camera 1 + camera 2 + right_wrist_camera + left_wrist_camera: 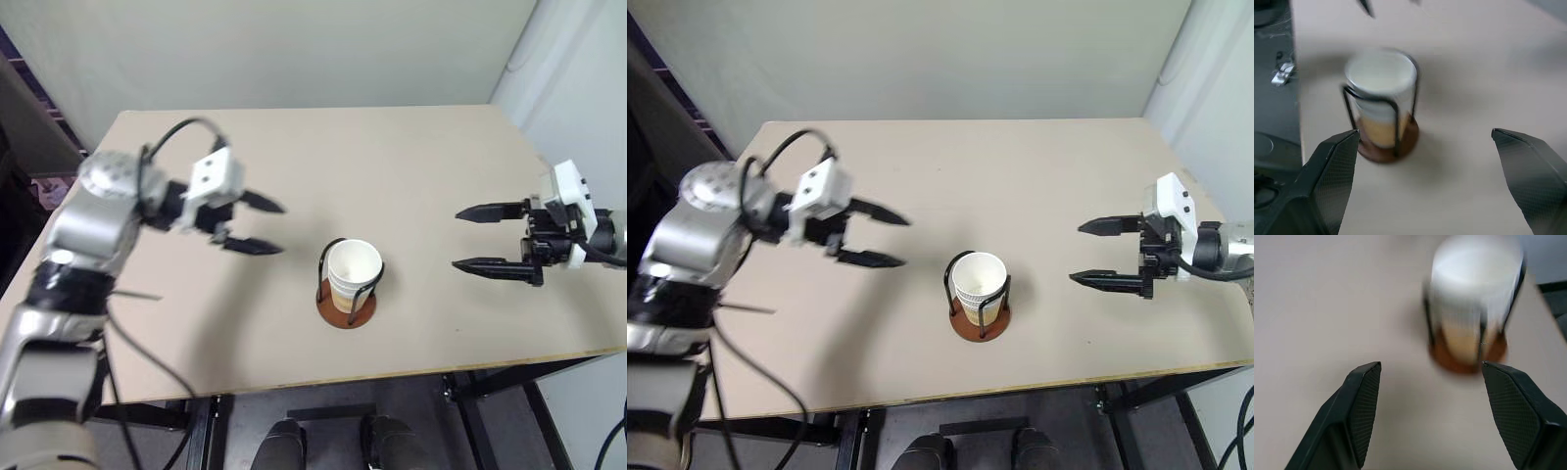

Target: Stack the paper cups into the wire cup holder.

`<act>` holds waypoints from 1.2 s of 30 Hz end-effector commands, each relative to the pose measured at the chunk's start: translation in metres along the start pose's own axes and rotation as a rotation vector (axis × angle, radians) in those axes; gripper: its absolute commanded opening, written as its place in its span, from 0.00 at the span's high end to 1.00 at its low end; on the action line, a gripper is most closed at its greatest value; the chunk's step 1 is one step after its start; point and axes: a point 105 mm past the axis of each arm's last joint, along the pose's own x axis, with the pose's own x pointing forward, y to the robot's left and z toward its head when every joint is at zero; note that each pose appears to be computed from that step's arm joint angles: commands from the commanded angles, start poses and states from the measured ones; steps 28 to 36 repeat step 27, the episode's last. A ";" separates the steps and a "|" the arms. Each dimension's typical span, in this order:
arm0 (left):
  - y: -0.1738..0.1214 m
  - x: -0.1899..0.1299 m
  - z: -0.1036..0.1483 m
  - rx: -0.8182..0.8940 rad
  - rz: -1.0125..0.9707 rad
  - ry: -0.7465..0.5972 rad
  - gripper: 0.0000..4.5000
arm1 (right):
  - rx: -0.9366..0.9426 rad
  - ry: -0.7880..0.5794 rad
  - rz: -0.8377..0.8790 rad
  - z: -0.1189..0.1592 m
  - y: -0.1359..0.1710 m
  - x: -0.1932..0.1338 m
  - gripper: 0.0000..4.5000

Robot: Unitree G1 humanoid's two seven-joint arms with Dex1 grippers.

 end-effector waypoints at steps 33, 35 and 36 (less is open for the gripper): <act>-0.049 -0.053 -0.038 -0.307 0.263 -0.083 0.23 | 0.091 -0.020 0.019 -0.031 -0.016 -0.011 0.00; -0.049 -0.053 -0.038 -0.307 0.263 -0.083 0.23 | 0.091 -0.020 0.019 -0.031 -0.016 -0.011 0.00; -0.049 -0.053 -0.038 -0.307 0.263 -0.083 0.23 | 0.091 -0.020 0.019 -0.031 -0.016 -0.011 0.00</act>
